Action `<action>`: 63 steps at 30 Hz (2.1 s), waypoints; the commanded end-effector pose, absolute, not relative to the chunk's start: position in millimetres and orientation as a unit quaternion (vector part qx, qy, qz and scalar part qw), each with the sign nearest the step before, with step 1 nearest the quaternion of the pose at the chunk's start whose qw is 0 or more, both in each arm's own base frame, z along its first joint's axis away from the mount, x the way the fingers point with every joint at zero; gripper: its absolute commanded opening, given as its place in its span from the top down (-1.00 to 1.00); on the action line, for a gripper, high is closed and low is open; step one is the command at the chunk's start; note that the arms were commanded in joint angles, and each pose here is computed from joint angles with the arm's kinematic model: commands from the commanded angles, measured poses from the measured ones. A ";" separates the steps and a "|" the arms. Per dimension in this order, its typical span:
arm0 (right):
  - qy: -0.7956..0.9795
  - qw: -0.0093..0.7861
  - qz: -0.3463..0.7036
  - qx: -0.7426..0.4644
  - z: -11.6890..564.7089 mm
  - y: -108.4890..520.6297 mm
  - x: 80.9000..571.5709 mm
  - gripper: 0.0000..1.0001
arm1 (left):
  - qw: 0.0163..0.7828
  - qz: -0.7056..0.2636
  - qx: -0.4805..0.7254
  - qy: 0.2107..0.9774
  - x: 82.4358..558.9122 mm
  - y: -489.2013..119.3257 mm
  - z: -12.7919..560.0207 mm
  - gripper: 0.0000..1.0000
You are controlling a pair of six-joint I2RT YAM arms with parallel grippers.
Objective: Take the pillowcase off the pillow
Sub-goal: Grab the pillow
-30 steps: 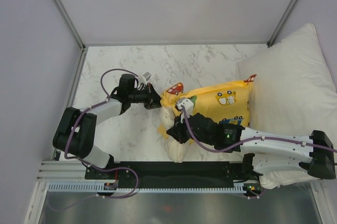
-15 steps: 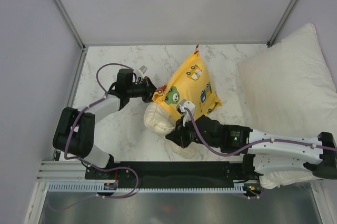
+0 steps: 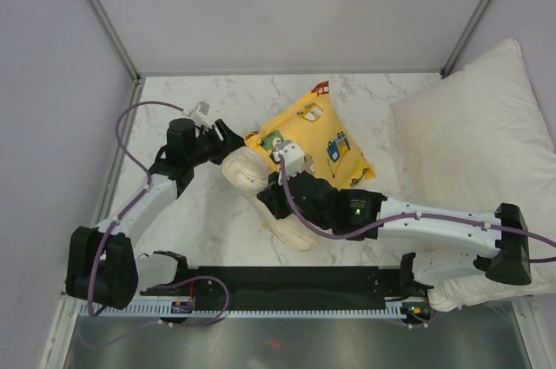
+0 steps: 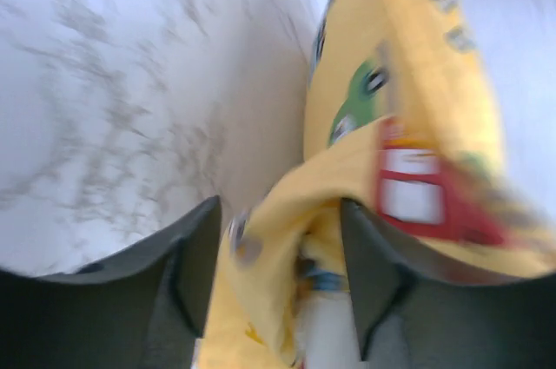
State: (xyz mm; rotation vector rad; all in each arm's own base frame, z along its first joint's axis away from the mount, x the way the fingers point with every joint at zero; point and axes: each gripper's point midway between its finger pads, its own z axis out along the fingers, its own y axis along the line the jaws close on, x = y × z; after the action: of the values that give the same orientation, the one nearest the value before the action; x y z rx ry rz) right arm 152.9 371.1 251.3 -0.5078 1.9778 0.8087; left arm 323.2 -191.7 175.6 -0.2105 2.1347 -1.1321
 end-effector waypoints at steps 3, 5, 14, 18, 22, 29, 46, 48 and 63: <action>0.814 0.485 0.293 -0.128 250.7 368.8 211.1 1.00 | 0.492 -0.263 -0.163 0.814 333.8 -108.0 204.1 -0.61; 0.813 0.501 0.277 -0.105 250.1 365.3 230.9 1.00 | 0.511 -0.230 -0.174 0.810 321.7 -91.2 214.4 -0.71; 0.816 0.517 0.232 -0.114 234.2 386.6 256.8 1.00 | 0.449 -0.363 -0.166 0.800 273.2 -129.8 213.4 -0.86; 0.821 0.502 0.240 -0.129 217.1 400.9 255.6 1.00 | 0.414 -0.451 -0.155 0.776 269.5 -157.6 223.3 -0.98; 0.823 0.496 0.240 -0.136 208.8 404.7 254.7 1.00 | 0.417 -0.465 -0.150 0.767 271.2 -162.7 232.9 -0.99; 0.824 0.485 0.253 -0.148 202.5 412.9 251.7 1.00 | 0.409 -0.470 -0.149 0.768 273.0 -168.6 232.0 -1.00; 0.788 0.525 0.254 -0.197 226.2 440.3 232.4 0.99 | 0.389 -0.428 -0.133 0.805 277.3 -203.7 195.5 -0.99; 0.782 0.541 0.241 -0.194 234.6 437.4 230.8 0.99 | 0.383 -0.414 -0.136 0.814 277.0 -203.0 183.8 -0.99; 0.764 0.588 0.199 -0.173 262.7 411.9 240.7 0.95 | 0.348 -0.380 -0.121 0.848 263.6 -201.7 145.1 -1.00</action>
State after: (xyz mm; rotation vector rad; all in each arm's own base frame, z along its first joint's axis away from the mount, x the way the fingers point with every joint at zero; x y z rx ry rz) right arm 233.8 384.5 154.7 -0.6197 1.9958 0.2227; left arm 273.4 -201.9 174.8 -0.3547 2.1005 -1.0495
